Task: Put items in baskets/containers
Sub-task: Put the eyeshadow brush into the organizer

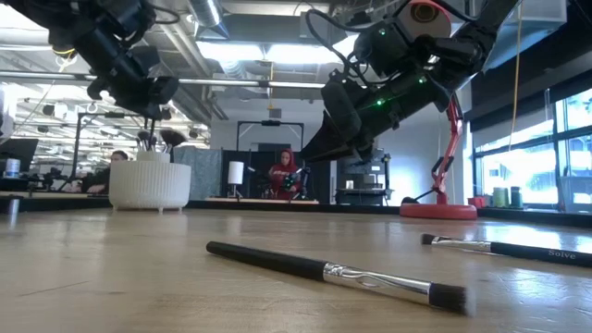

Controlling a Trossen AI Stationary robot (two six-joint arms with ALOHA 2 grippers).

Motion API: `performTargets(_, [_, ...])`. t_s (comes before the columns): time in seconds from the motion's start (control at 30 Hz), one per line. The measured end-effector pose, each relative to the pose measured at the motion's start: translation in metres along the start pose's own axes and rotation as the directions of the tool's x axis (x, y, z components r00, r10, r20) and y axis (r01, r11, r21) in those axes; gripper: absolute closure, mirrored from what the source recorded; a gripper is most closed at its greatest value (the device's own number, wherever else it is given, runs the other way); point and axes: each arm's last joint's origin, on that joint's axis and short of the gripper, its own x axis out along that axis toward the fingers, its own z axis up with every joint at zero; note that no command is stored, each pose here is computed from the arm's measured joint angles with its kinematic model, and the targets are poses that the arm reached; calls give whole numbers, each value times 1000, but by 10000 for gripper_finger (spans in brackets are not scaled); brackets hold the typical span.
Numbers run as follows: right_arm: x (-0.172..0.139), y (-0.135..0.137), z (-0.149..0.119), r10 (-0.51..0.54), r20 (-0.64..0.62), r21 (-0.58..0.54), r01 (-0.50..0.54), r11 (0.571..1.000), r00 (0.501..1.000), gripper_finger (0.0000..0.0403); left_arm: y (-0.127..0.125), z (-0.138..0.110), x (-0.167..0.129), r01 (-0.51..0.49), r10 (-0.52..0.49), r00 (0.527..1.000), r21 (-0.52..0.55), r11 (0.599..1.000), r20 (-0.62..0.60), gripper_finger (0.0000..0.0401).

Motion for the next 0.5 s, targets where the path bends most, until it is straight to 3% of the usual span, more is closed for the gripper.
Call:
performTargets(0.23, [0, -5, -8, 94, -113, 72, -87, 994, 989, 289, 2, 0, 2, 7, -7, 1000, -9, 1000, -13, 309])
performTargets(0.37, [-3, -2, -19, 220, -249, 165, -183, 969, 943, 289, 1, 0, 2, 14, -14, 1000, -7, 1000, -14, 284])
performTargets(0.5, [-5, 4, -27, 202, -311, 171, -154, 973, 929, 289, 3, 1, 2, -38, 38, 999, -49, 998, 6, 261])
